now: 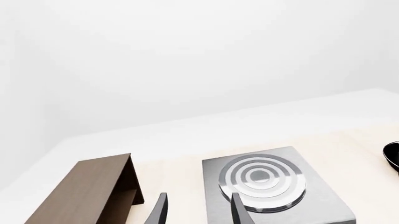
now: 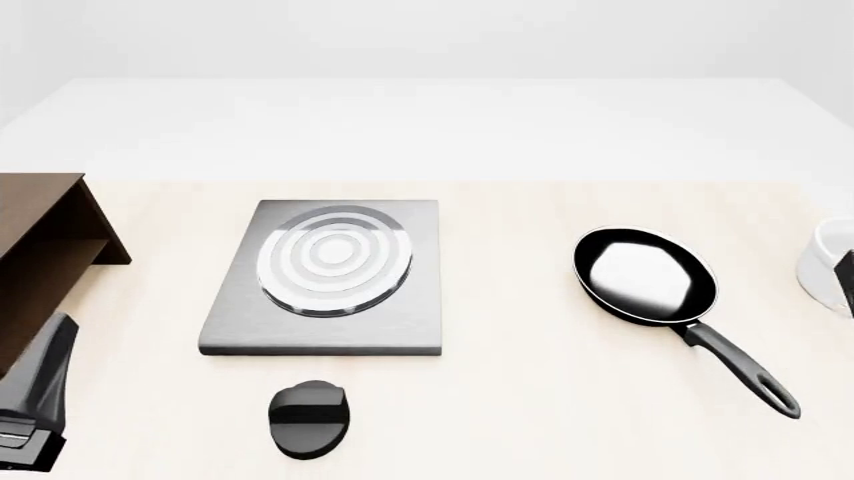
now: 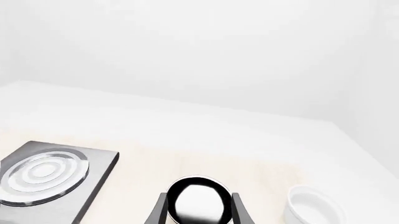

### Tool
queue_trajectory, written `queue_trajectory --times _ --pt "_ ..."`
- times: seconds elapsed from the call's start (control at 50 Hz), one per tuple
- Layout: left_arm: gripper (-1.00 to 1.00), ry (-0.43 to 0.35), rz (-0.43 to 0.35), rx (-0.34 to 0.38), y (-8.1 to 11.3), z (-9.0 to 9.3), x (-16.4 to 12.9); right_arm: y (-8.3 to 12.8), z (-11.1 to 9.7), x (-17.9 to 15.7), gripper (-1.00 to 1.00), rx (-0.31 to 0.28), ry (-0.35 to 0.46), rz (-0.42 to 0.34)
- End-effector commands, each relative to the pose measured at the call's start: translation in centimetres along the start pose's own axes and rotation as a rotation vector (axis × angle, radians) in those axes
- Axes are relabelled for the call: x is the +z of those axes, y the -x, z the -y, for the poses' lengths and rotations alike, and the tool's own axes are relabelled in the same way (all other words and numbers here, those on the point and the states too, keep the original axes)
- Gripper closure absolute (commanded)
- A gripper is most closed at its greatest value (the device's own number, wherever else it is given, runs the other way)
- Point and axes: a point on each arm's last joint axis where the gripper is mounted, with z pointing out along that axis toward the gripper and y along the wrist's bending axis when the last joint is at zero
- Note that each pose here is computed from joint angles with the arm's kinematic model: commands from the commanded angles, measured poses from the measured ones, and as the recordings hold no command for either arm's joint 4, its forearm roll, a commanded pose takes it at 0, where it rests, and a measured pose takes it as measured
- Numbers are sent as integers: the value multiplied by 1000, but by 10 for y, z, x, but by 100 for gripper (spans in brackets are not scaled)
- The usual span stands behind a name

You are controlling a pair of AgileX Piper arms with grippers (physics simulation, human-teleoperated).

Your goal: Turn on the stove and put the frying pan on it.

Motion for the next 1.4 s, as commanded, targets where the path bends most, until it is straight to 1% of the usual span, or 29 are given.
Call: queue_trajectory --times 0.02,0.04,0.06,0.08,0.1,0.12,0.16,0.2,0.24,0.28,0.32,0.42,0.46,0.48,0.5,0.52,0.54,0.56,0.64,0.76,0.78,0.8,0.82,0.84,0.88,1.06,1.26,1.3,1.4 --pt "-100 14 -1 18 -10 1 -1 47 3 50 -100 -188 69 -164" --pt "-100 14 -1 18 -10 1 -1 39 3 58 -100 -214 69 -199" --pt "-100 11 -1 20 -9 1 -1 26 2 67 -100 -282 76 -238" --pt "-100 6 2 10 -8 1 -1 23 4 69 -100 -300 65 -243" --pt "-100 7 4 8 -7 1 -1 16 4 77 -100 -314 61 -271" --pt "-100 7 4 8 -7 1 -1 16 4 77 -100 -314 61 -271" --pt "-100 10 2 10 -8 1 -1 -3 4 91 -100 -341 75 -342" --pt "-100 7 3 18 -8 1 -1 -19 4 104 -100 -349 81 -396" --pt "-100 5 1 22 -9 1 -1 -29 8 110 -100 -369 63 -420" --pt "-100 10 -2 20 -9 1 -1 -33 8 115 -100 -365 62 -425" --pt "-100 15 -16 26 -13 1 -1 -42 14 117 -100 -402 27 -430" --pt "-100 23 -21 20 -12 1 -1 -76 20 132 -100 -391 8 -500" --pt "-100 24 -23 16 -12 0 -1 -89 22 135 -100 -406 4 -522" --pt "-100 24 -23 16 -12 0 -1 -89 22 135 -100 -406 4 -522" --pt "-100 28 -20 13 -10 0 -1 -98 24 137 -100 -413 -4 -543" --pt "-100 28 -20 13 -10 0 -1 -99 24 137 -100 -413 -4 -543" --pt "-100 35 -23 14 -11 0 -1 -106 25 137 -100 -433 -10 -541" --pt "-100 42 -25 6 -11 -1 -1 -114 29 137 -100 -440 -22 -560" --pt "-100 41 -32 5 -12 0 -1 -136 28 141 -100 -429 -12 -596" --pt "-100 46 -34 5 -12 -1 -1 -155 25 141 -100 -427 3 -618" --pt "-100 44 -36 9 -13 0 -1 -163 23 142 -100 -432 12 -628" --pt "-100 49 -41 8 -15 0 -1 -174 23 140 -100 -466 23 -639" --pt "-100 51 -44 0 -15 -1 -1 -179 25 141 -100 -464 15 -645" --pt "-100 56 -46 -5 -14 -1 -1 -183 25 144 -100 -444 13 -656" --pt "-100 58 -46 -6 -14 -1 -1 -192 24 144 -100 -451 21 -664" --pt "-100 56 -48 -3 -15 -1 -1 -210 23 144 -100 -443 26 -688" --pt "-100 65 -51 -13 -14 -1 -1 -220 25 144 -100 -444 17 -700" --pt "-100 70 -56 -7 -15 -2 -1 -224 25 146 -100 -412 16 -719" --pt "-100 68 -58 -6 -15 -1 -1 -231 24 146 -100 -406 18 -731"
